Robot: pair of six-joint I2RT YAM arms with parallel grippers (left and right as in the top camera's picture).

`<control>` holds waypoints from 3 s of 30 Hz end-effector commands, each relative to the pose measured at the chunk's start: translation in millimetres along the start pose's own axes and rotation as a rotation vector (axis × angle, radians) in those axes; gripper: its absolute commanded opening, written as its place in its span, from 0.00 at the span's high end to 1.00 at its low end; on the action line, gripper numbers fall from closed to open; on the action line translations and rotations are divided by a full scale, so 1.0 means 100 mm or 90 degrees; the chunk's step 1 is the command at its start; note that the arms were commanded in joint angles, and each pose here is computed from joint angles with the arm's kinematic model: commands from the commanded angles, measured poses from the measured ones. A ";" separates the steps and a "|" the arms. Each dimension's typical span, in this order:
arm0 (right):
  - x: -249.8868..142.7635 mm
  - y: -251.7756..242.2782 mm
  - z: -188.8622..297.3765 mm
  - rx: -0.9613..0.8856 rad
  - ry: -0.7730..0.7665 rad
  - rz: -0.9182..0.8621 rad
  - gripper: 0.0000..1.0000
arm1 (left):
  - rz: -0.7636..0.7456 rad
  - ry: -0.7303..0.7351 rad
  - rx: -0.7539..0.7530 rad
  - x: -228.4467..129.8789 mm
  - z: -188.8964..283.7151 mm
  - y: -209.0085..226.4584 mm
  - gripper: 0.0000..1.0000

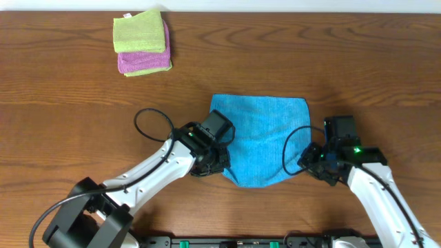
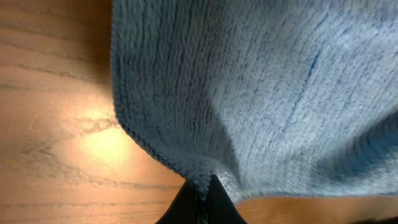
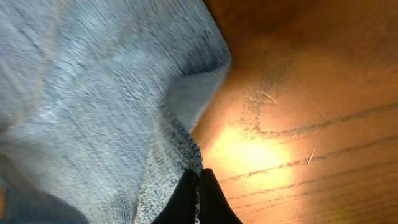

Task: Fold the cloth
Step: 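Lift the near corners and fold them toward the far edge, then lay the folded edge down and open both grippers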

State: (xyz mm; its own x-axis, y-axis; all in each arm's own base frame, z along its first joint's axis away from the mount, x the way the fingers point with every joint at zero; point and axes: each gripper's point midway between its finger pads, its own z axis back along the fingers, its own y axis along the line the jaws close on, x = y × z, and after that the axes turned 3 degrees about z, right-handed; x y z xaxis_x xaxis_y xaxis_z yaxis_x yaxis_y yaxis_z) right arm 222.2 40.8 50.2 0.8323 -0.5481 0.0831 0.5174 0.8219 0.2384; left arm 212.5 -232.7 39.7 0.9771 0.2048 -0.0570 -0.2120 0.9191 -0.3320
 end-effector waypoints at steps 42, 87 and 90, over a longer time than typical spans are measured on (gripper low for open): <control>1.05 0.45 0.06 0.046 -0.257 0.095 0.98 | 0.008 -0.272 -0.098 1.33 0.21 -0.30 0.94; 1.57 0.64 -0.20 0.027 -0.378 0.105 0.98 | 0.040 -0.354 -0.140 1.91 -0.09 -0.30 0.94; 1.59 0.56 -0.20 0.000 -0.385 0.099 0.98 | 0.040 -0.350 -0.143 1.92 -0.13 -0.30 0.94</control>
State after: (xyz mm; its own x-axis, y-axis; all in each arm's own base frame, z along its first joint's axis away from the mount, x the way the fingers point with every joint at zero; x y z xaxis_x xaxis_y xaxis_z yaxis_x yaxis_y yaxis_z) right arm 383.4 10.6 52.8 0.6545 -0.4331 0.6197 0.3780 0.8973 0.2279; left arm 400.0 -224.8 26.4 0.8008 0.4552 0.3892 -0.2068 0.8201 -0.5336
